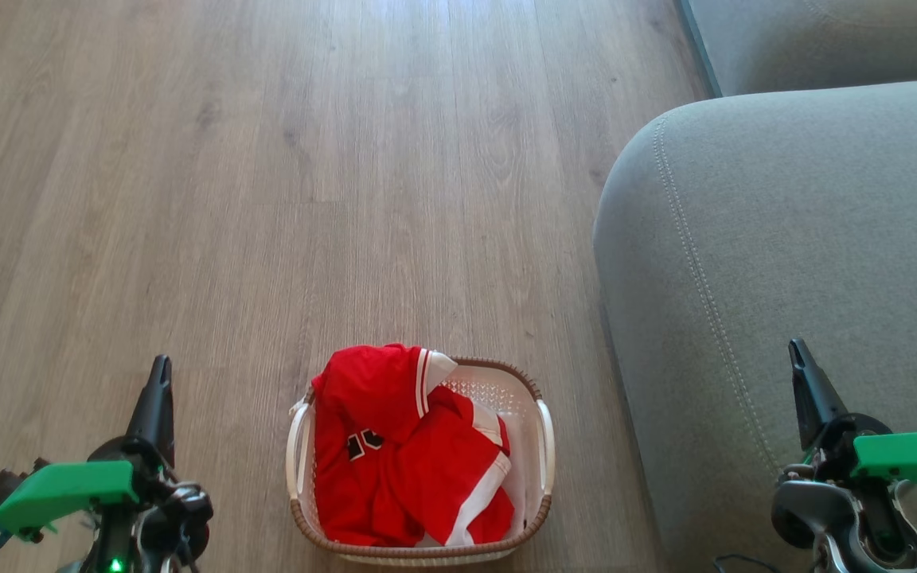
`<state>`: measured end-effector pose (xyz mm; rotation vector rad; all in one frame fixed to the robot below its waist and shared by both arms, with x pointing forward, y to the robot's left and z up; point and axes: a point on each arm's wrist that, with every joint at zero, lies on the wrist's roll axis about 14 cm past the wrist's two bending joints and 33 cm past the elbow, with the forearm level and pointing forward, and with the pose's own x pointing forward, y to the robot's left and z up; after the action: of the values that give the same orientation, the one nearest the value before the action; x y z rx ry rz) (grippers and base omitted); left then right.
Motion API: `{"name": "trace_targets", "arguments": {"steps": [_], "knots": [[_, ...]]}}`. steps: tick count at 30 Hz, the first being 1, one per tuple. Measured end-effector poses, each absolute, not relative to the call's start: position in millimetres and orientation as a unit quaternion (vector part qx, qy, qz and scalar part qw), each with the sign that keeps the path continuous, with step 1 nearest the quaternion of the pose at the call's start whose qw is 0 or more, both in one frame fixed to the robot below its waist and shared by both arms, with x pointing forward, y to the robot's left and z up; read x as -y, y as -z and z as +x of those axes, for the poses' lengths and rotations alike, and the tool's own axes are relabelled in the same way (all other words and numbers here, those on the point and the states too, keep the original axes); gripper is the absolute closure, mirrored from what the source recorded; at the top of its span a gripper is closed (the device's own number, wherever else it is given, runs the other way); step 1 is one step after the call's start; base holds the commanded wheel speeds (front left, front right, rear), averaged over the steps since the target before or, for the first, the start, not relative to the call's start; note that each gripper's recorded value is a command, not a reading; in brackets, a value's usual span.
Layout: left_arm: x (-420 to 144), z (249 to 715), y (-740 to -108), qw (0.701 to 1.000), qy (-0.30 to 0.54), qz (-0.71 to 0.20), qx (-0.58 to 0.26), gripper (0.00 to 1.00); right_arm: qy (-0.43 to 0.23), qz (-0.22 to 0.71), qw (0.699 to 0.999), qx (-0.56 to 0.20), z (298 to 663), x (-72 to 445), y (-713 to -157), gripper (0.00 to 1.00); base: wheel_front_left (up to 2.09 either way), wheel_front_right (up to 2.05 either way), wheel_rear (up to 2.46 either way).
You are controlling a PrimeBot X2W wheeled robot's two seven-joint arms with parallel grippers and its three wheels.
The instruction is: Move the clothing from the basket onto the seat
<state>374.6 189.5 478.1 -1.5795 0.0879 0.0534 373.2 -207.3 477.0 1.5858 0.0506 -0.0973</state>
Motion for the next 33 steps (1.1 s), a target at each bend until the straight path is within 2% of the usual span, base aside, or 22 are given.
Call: {"name": "trace_targets", "arguments": {"steps": [33], "knots": [[-189.4, 374.6, -478.1, 0.703, -0.024, -0.710, -0.040, 1.00, 0.044, 0.712, 0.700, -0.023, 373.2, 207.3, -477.0, 1.00, 0.00, 0.00, 0.00]]}}
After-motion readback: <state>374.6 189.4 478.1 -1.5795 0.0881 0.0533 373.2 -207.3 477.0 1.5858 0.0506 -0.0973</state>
